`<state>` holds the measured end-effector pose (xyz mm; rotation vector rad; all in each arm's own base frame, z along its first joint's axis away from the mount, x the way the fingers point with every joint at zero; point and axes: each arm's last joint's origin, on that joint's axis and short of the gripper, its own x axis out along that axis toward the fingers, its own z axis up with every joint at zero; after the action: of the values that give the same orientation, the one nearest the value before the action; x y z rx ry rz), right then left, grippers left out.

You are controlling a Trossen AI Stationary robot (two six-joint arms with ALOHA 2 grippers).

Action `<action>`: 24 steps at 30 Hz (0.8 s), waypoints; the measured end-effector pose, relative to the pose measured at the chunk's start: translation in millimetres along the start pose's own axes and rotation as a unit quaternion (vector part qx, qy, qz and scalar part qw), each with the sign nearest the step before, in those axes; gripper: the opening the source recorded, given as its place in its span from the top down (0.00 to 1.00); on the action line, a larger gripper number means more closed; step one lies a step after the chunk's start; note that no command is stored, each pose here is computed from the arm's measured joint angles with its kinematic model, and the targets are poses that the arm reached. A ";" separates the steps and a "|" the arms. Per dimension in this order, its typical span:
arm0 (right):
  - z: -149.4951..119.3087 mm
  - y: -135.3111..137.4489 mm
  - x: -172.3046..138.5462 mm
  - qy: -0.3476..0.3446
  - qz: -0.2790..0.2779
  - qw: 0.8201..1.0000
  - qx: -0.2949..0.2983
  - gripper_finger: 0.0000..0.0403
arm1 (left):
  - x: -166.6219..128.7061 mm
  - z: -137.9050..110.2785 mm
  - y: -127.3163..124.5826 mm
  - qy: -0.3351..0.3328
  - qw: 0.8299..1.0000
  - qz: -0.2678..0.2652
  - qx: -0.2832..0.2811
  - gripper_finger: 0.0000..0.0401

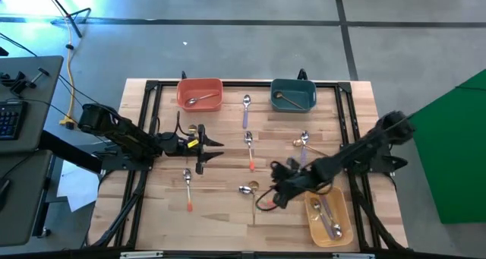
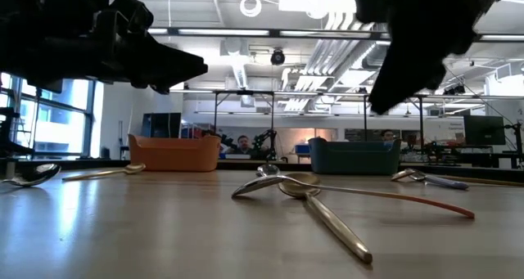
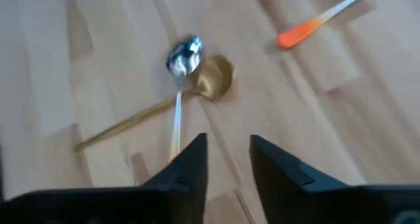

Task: Sort silverware by color (type)
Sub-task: Put the orange spoon into the orange bin

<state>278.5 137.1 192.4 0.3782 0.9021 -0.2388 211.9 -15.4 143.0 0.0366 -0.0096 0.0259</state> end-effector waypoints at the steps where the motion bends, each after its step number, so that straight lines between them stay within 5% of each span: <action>1: -1.2 0.6 8.9 0.007 0.001 1.000 -0.002 0.72 | 0.0 -0.5 0.0 0.003 1.000 0.000 0.000 0.68; 11: -13.3 13.5 61.1 0.043 -0.002 0.999 -0.021 0.52 | 0.0 -1.9 0.0 0.010 1.000 0.000 -0.003 0.68; 24: -14.6 19.7 71.9 0.050 -0.004 0.998 -0.033 0.68 | -0.4 -8.0 2.4 0.042 0.998 0.042 0.006 0.68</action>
<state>318.3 158.0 131.0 0.3269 1.0072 -0.1990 211.5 -12.7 135.1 0.0477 0.0736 0.1108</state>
